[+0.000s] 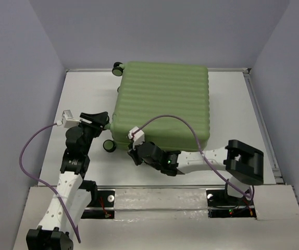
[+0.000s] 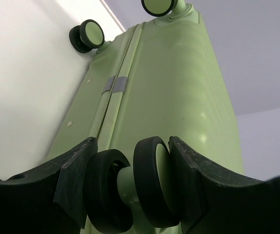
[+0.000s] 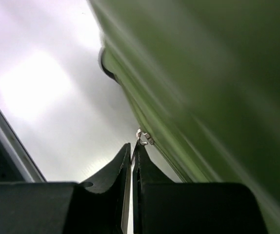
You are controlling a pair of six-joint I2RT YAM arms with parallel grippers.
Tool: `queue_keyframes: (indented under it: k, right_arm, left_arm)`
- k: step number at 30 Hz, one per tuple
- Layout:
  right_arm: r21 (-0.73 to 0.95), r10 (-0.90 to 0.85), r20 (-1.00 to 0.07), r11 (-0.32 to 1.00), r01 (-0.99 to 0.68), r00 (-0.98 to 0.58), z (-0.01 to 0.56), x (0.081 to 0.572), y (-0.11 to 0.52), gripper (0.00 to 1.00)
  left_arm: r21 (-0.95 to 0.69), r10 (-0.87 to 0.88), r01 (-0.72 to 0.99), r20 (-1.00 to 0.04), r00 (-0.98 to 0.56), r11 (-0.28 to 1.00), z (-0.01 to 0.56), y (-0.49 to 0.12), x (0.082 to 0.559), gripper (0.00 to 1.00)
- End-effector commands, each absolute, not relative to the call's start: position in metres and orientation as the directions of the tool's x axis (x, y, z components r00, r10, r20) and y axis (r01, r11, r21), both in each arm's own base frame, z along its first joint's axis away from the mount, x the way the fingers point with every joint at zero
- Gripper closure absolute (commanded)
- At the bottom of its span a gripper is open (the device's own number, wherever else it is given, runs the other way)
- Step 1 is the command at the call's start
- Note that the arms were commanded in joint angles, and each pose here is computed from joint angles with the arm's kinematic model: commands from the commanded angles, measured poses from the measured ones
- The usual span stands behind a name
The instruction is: Pack the luggage
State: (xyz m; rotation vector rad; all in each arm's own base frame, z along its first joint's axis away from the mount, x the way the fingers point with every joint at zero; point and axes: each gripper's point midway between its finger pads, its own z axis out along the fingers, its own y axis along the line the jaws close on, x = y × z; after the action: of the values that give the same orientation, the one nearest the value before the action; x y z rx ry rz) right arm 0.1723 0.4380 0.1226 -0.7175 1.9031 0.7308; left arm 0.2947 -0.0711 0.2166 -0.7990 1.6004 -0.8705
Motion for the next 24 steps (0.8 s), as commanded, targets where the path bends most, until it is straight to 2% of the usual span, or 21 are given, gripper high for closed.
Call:
queue_keyframes:
  k: [1,2,3,5,6,7,9,10,11,12,14,15,17,18,21,22,24]
  right_arm:
    - [0.419,-0.191,-0.887,0.050,-0.907,-0.420,0.179,0.041,0.544,0.93]
    - [0.414,-0.225,-0.879,0.074,-0.907,-0.420,0.168,0.043,0.545,0.93]
    - [0.406,-0.223,-0.884,0.068,-0.911,-0.411,0.172,0.038,0.545,0.86]
    - [0.395,-0.209,-0.885,0.131,-0.909,-0.415,0.173,0.047,0.531,0.66]
    - [0.376,-0.166,-0.903,0.146,-0.915,-0.397,0.201,0.052,0.519,0.44]
    - [0.353,-0.144,-0.911,0.209,-0.912,-0.386,0.210,0.063,0.510,0.33]
    - [0.309,-0.181,-0.908,0.320,-0.896,-0.378,0.210,0.077,0.481,0.21]
    - [0.297,-0.120,-0.924,0.372,-0.879,-0.363,0.239,0.087,0.463,0.18]
    - [0.280,-0.148,-0.915,0.437,-0.855,-0.375,0.231,0.101,0.441,0.18]
    - [0.298,-0.071,-0.925,0.474,-0.829,-0.373,0.260,0.112,0.419,0.34]
    - [0.312,-0.018,-0.925,0.536,-0.784,-0.380,0.273,0.130,0.386,0.69]
    - [0.303,-0.018,-0.916,0.621,-0.723,-0.400,0.261,0.154,0.358,0.93]
    - [0.308,0.075,-0.921,0.743,-0.595,-0.383,0.278,0.186,0.299,0.93]
    - [0.300,0.143,-0.924,0.846,-0.441,-0.354,0.281,0.221,0.256,0.93]
    - [0.312,0.252,-0.929,0.927,-0.208,-0.273,0.300,0.248,0.171,0.93]
    - [0.310,0.287,-0.931,0.948,-0.075,-0.224,0.304,0.264,0.131,0.93]
    - [0.287,0.289,-0.935,0.957,0.040,-0.208,0.301,0.275,0.095,0.93]
  left_arm:
    - [-0.749,-0.675,0.120,-0.645,-0.358,0.652,0.197,-0.110,0.273,0.94]
    - [-0.746,-0.675,0.116,-0.648,-0.352,0.656,0.197,-0.109,0.274,0.94]
    - [-0.745,-0.675,0.115,-0.650,-0.348,0.658,0.197,-0.108,0.274,0.94]
    - [-0.741,-0.677,0.105,-0.654,-0.338,0.663,0.195,-0.105,0.275,0.94]
    - [-0.741,-0.678,0.104,-0.655,-0.335,0.664,0.195,-0.105,0.276,0.94]
    - [-0.740,-0.679,0.102,-0.655,-0.333,0.664,0.195,-0.104,0.276,0.94]
    - [-0.739,-0.682,0.097,-0.657,-0.320,0.667,0.197,-0.102,0.278,0.94]
    - [-0.738,-0.682,0.099,-0.660,-0.314,0.668,0.199,-0.102,0.278,0.94]
    - [-0.735,-0.682,0.098,-0.663,-0.309,0.671,0.200,-0.101,0.279,0.94]
    - [-0.735,-0.683,0.100,-0.664,-0.304,0.671,0.202,-0.101,0.279,0.94]
    - [-0.736,-0.684,0.102,-0.664,-0.303,0.669,0.202,-0.101,0.279,0.94]
    - [-0.736,-0.684,0.102,-0.663,-0.305,0.669,0.202,-0.101,0.279,0.94]
    - [-0.734,-0.678,0.107,-0.665,-0.312,0.671,0.199,-0.102,0.278,0.94]
    - [-0.731,-0.674,0.108,-0.668,-0.314,0.674,0.198,-0.102,0.277,0.94]
    - [-0.717,-0.657,0.121,-0.683,-0.318,0.687,0.196,-0.103,0.275,0.94]
    - [-0.713,-0.652,0.123,-0.687,-0.321,0.690,0.195,-0.104,0.274,0.94]
    - [-0.706,-0.641,0.134,-0.694,-0.327,0.696,0.194,-0.106,0.272,0.94]
